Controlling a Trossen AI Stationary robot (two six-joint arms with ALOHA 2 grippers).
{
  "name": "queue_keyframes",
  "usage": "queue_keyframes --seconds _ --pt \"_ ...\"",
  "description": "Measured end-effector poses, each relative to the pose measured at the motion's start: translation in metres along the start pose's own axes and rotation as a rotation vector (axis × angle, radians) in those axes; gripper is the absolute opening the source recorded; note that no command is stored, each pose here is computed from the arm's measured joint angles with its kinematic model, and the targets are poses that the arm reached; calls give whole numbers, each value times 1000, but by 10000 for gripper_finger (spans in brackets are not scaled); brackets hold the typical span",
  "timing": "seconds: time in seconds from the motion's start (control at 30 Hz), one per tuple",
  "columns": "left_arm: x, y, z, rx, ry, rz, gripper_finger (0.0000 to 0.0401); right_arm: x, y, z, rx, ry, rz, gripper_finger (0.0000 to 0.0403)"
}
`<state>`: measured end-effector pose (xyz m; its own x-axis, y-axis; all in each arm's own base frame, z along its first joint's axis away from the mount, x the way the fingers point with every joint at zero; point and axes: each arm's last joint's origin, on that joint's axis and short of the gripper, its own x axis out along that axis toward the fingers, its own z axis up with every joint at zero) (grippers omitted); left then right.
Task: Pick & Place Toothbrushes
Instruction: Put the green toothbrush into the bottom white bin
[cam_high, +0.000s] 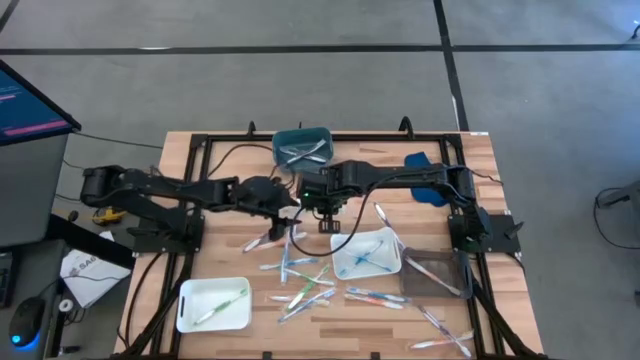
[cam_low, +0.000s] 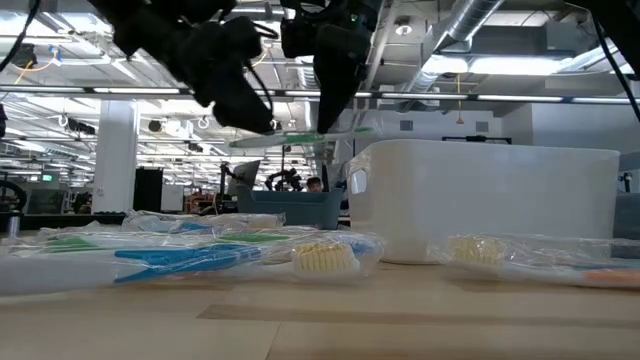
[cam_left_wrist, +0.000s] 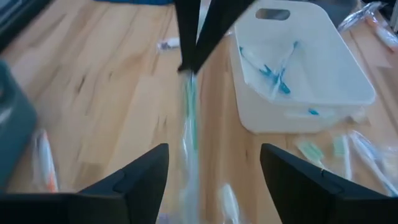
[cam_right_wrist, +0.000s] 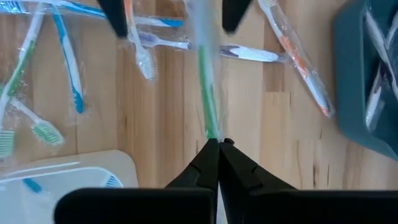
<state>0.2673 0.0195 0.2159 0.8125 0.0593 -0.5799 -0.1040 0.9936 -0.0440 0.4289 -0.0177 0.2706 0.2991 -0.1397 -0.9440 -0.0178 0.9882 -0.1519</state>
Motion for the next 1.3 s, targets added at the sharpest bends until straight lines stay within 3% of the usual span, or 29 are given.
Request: queue_keyframes --seconds 0.33,0.97,1.3 --pt "20 1 18 55 0 8 226 -1 0 -5 29 50 -12 0" --pt "20 11 8 34 92 40 215 -2 11 -6 34 70 -5 0" --pt "19 9 7 31 99 -21 204 -16 8 0 41 27 -12 0"
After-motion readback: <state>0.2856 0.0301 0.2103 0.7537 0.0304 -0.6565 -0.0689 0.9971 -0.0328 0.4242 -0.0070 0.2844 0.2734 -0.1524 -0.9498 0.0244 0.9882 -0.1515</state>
